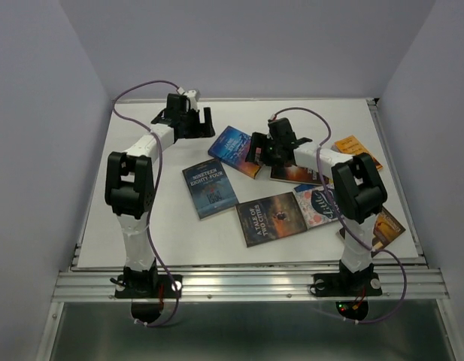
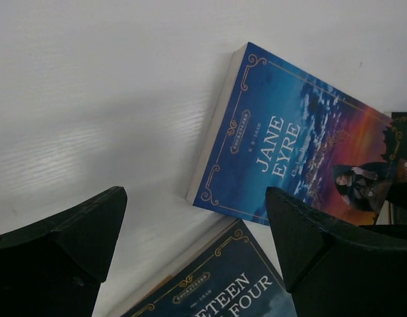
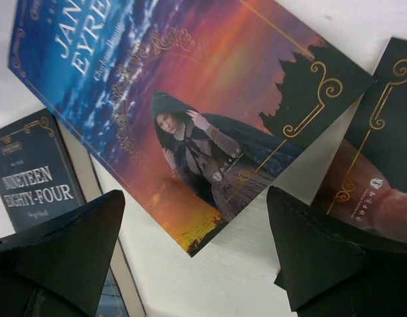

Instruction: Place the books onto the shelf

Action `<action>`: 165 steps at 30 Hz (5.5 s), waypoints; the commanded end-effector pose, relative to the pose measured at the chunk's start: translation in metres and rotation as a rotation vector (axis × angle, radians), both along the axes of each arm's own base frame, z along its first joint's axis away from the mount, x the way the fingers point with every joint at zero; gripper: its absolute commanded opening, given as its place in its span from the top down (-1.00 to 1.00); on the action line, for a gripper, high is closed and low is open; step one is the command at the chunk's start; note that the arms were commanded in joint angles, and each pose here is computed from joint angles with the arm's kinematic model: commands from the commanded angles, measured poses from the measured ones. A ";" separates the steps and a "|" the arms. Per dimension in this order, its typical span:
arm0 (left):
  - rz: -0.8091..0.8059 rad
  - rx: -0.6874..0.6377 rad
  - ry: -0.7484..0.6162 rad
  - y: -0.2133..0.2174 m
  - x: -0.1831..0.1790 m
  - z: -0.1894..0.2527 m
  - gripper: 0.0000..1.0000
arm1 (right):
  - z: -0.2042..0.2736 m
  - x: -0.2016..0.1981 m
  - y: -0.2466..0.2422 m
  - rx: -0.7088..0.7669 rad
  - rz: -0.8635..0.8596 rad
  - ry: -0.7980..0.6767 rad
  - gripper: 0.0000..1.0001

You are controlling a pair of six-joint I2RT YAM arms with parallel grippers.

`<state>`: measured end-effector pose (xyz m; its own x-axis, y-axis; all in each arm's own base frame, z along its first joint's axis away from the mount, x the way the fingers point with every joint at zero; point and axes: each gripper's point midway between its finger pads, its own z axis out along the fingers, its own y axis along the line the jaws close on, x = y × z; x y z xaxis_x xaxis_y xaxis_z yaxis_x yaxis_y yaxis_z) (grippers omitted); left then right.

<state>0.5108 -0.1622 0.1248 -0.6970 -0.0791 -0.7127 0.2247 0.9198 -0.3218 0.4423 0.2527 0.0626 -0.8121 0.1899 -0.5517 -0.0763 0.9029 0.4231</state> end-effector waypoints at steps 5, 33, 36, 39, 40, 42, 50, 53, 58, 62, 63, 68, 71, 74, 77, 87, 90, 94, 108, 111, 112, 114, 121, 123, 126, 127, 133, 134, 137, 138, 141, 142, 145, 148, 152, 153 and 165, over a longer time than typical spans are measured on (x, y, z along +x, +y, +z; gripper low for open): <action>-0.186 0.084 0.021 -0.028 0.007 -0.034 -0.88 | -0.012 0.013 0.006 -0.011 -0.055 0.045 -0.74; -0.100 0.020 0.140 -0.026 0.019 -0.071 0.30 | 0.002 0.111 0.023 -0.101 -0.031 -0.138 -0.21; -0.082 0.013 0.148 -0.024 0.015 -0.068 0.29 | 0.002 0.112 0.018 -0.098 -0.039 -0.131 -0.54; -0.041 0.014 0.148 -0.019 0.012 -0.060 0.28 | 0.009 0.115 0.019 -0.101 -0.037 -0.143 -0.61; -0.035 0.016 0.140 -0.018 0.012 -0.057 0.27 | 0.011 0.116 0.019 -0.099 -0.035 -0.149 -0.59; -0.026 0.021 0.125 -0.016 0.012 -0.048 0.27 | 0.012 0.120 0.016 -0.097 -0.032 -0.155 -0.44; -0.006 -0.004 0.129 -0.015 0.004 -0.048 0.27 | 0.011 0.124 0.026 -0.080 0.025 -0.166 -0.18; 0.027 0.010 0.119 -0.009 0.014 -0.043 0.20 | 0.013 0.121 0.022 -0.089 0.013 -0.162 -0.47; 0.090 0.008 0.056 0.014 0.030 -0.001 0.03 | 0.027 0.117 0.011 -0.114 -0.027 -0.178 -1.00; 0.197 0.009 -0.062 0.042 0.028 0.067 -0.46 | 0.066 0.107 0.009 -0.088 -0.022 -0.221 -1.00; 0.204 -0.002 -0.070 0.042 0.022 0.076 -0.47 | 0.073 0.103 0.008 -0.083 -0.019 -0.224 -1.00; 0.350 -0.092 -0.076 0.057 -0.031 0.095 -0.91 | 0.091 0.054 0.017 -0.040 0.087 -0.203 -1.00; 0.392 -0.141 -0.055 0.061 -0.065 0.086 -0.98 | 0.087 0.013 0.039 -0.010 0.223 -0.175 -1.00; 0.468 -0.146 0.012 0.071 -0.097 0.059 -0.98 | 0.077 -0.027 0.073 0.042 0.371 -0.132 -1.00; 0.476 -0.179 0.044 0.072 -0.133 0.044 -0.98 | 0.062 -0.052 0.097 0.049 0.457 -0.099 -1.00; 0.406 -0.275 0.146 0.050 -0.194 -0.019 -0.98 | 0.026 -0.073 0.135 0.109 0.548 0.000 -1.00; 0.414 -0.264 0.171 0.049 -0.198 -0.031 -0.98 | 0.025 -0.081 0.144 0.146 0.577 0.023 -1.00; 0.394 -0.258 0.215 0.045 -0.202 -0.053 -0.91 | 0.028 -0.091 0.151 0.212 0.602 0.052 -1.00; 0.335 -0.301 0.294 0.029 -0.202 -0.086 -0.90 | 0.048 -0.118 0.165 0.379 0.700 0.117 -1.00; 0.333 -0.304 0.299 0.028 -0.202 -0.087 -0.90 | 0.053 -0.125 0.168 0.421 0.736 0.135 -1.00; 0.334 -0.305 0.302 0.028 -0.202 -0.088 -0.90 | 0.052 -0.126 0.170 0.438 0.731 0.151 -1.00; 0.334 -0.309 0.302 0.027 -0.202 -0.089 -0.90 | 0.051 -0.128 0.170 0.444 0.725 0.166 -1.00; 0.354 -0.313 0.313 0.029 -0.206 -0.093 -0.90 | 0.030 -0.131 0.163 0.427 0.607 0.266 -1.00; 0.362 -0.313 0.309 0.030 -0.207 -0.092 -0.89 | 0.020 -0.136 0.155 0.405 0.562 0.299 -1.00; 0.378 -0.312 0.309 0.032 -0.208 -0.093 -0.89 | 0.014 -0.144 0.144 0.406 0.503 0.355 -1.00; 0.380 -0.312 0.309 0.033 -0.208 -0.092 -0.89 | 0.012 -0.147 0.142 0.406 0.497 0.367 -1.00; 0.380 -0.308 0.310 0.033 -0.207 -0.091 -0.89 | 0.006 -0.154 0.135 0.399 0.478 0.378 -0.85; 0.380 -0.307 0.312 0.033 -0.207 -0.091 -0.89 | 0.007 -0.152 0.136 0.401 0.481 0.368 -0.74; 0.378 -0.306 0.318 0.032 -0.208 -0.093 -0.89 | 0.014 -0.140 0.142 0.403 0.484 0.317 0.10; 0.378 -0.306 0.318 0.032 -0.208 -0.093 -0.89 | 0.015 -0.138 0.143 0.401 0.490 0.306 0.34; 0.382 -0.306 0.311 0.034 -0.209 -0.091 -0.89 | 0.021 -0.131 0.149 0.413 0.507 0.285 0.56; 0.385 -0.308 0.308 0.034 -0.209 -0.089 -0.89 | 0.023 -0.130 0.151 0.418 0.514 0.281 0.60; 0.395 -0.314 0.292 0.035 -0.208 -0.084 -0.89 | 0.034 -0.127 0.155 0.430 0.527 0.258 0.85; 0.408 -0.364 0.264 0.032 -0.203 -0.074 -0.90 | 0.051 -0.123 0.156 0.441 0.528 0.213 0.99; 0.380 -0.418 0.201 0.028 -0.202 -0.054 -0.94 | 0.085 -0.127 0.158 0.496 0.560 0.164 0.99; 0.382 -0.416 0.193 0.029 -0.202 -0.052 -0.96 | 0.097 -0.128 0.159 0.510 0.572 0.141 0.99; 0.340 -0.476 0.111 0.023 -0.200 -0.034 -0.98 | 0.122 -0.135 0.134 0.564 0.579 0.138 0.99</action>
<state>0.3087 -0.1338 0.0841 -0.6560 -0.6035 -0.4534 -0.1587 0.6975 -0.6988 0.3071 0.3960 0.1480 -0.9390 -0.0809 -0.3341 -0.3323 0.4630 0.8217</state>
